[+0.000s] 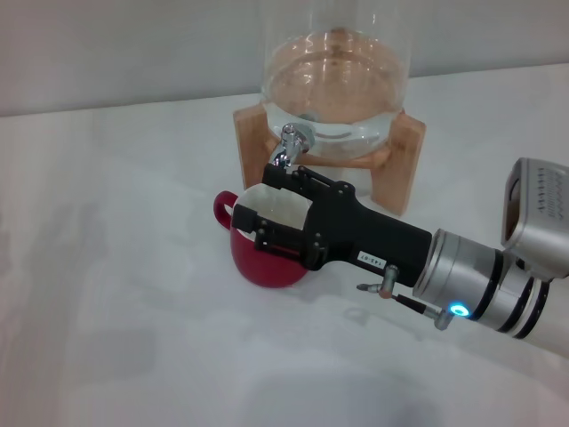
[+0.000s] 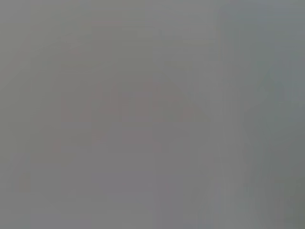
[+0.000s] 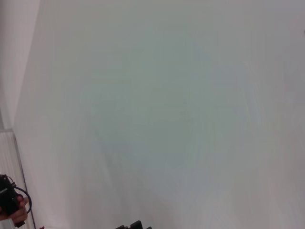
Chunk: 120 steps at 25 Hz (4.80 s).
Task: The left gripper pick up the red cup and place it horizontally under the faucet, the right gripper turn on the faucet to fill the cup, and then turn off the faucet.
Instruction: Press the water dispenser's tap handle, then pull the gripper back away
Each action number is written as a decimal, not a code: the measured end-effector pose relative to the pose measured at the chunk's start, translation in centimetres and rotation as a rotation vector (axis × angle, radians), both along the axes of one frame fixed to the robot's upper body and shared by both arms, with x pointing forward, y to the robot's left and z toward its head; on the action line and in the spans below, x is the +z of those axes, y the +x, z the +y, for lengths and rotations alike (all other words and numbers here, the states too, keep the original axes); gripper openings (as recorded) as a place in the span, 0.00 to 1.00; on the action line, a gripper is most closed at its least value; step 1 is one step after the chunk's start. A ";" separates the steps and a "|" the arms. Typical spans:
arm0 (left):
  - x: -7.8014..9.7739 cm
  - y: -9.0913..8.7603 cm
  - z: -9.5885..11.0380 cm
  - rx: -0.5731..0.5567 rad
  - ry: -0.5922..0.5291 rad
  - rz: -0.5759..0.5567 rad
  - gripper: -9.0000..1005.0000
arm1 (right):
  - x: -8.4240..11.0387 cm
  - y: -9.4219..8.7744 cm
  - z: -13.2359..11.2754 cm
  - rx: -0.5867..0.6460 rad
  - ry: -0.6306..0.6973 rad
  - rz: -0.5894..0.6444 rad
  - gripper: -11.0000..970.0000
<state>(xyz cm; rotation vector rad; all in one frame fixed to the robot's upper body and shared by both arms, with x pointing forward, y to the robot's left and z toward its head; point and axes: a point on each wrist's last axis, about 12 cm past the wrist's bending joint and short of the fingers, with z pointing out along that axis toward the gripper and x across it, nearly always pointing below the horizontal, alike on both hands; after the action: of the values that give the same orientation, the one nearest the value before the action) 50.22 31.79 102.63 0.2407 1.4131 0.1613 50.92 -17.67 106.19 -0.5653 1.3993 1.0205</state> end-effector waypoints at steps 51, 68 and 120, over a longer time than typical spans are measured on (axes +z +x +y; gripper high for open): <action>0.3 0.6 -0.5 -0.022 0.004 -0.009 0.43 | -0.3 -0.4 -1.7 -0.072 0.011 -0.007 0.82; 0.3 0.7 -0.6 -0.025 0.005 -0.010 0.43 | -0.4 -0.4 -2.4 -0.099 0.014 -0.006 0.82; 0.6 1.4 -0.9 -0.035 0.006 -0.009 0.43 | -0.2 -0.7 -3.7 -0.117 0.029 -0.029 0.82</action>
<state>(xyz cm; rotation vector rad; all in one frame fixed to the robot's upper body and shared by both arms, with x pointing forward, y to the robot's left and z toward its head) 51.61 30.94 103.19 0.2688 1.3992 0.1379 50.21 -21.38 106.02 -0.4693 1.3740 0.9342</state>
